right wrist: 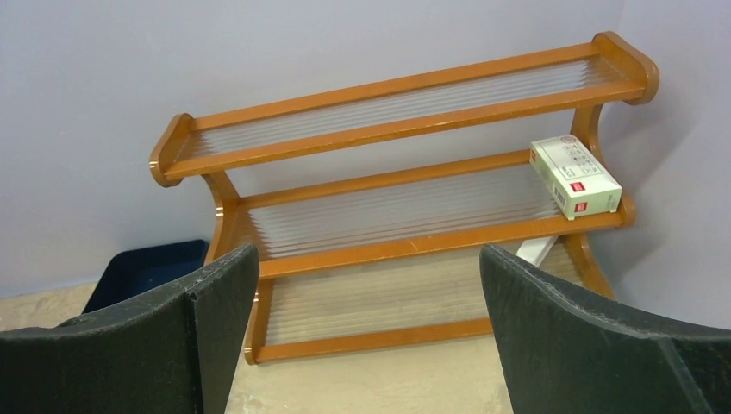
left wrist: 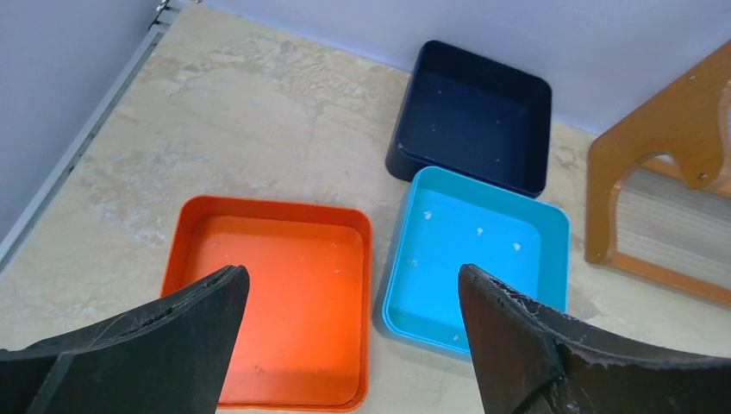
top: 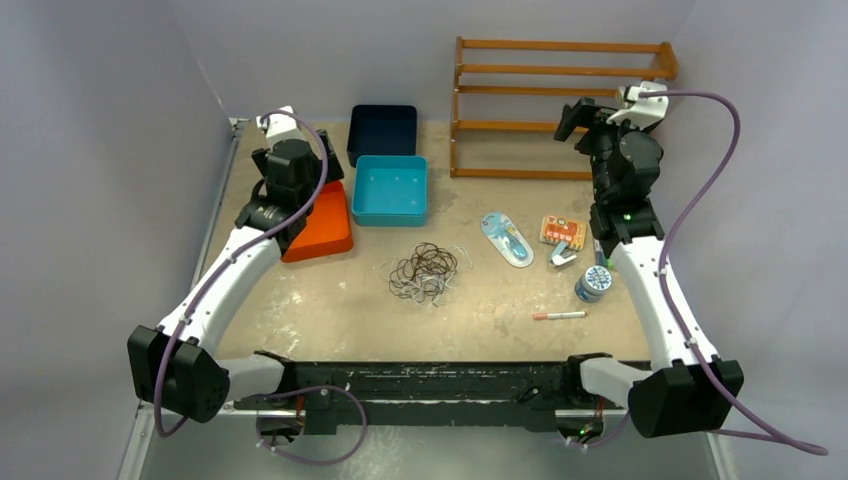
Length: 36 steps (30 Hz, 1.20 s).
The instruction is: Untangle the cables
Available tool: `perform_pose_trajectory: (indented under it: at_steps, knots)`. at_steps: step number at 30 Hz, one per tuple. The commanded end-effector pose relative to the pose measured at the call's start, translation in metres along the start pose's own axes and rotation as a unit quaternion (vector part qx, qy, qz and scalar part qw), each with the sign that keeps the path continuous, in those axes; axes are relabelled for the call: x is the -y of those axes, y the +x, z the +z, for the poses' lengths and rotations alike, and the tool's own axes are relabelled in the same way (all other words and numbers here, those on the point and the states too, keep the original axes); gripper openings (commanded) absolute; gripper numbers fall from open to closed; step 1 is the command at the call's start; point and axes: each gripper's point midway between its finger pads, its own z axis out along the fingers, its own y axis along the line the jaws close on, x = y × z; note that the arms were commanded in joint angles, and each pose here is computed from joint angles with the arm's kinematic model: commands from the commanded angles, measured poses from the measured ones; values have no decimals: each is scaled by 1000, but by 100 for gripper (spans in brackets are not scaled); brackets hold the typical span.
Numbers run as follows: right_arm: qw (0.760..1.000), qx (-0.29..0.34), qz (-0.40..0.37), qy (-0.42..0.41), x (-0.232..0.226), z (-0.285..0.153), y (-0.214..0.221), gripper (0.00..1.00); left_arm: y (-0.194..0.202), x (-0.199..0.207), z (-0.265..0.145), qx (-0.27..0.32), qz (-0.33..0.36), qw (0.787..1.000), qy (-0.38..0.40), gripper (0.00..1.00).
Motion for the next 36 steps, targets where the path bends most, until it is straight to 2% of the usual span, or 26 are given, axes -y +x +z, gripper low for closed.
perform_pose_trajectory:
  at_steps: [1,10,16,19,25,32,36]
  knots:
    - [999,42,23,-15,-8,-3,-37,99,-30,24,-4,24,-48,998,38,92]
    - [999,31,16,-17,-8,-1,-35,99,-30,28,-9,20,-45,997,54,93]
    - [996,-9,-22,-86,-31,3,-16,99,-19,29,-6,3,-42,998,55,95]
    - [995,-37,-23,-93,-33,7,1,99,-12,29,-2,-8,-39,998,52,100]
    - [992,-68,-28,-106,-37,15,20,99,-2,23,3,-15,-31,999,35,100]
    - [984,-111,-25,-139,-46,13,52,99,-6,41,25,-23,-35,998,53,99]
    - [980,-140,-19,-143,-46,11,73,99,-4,47,53,-42,-39,997,47,99]
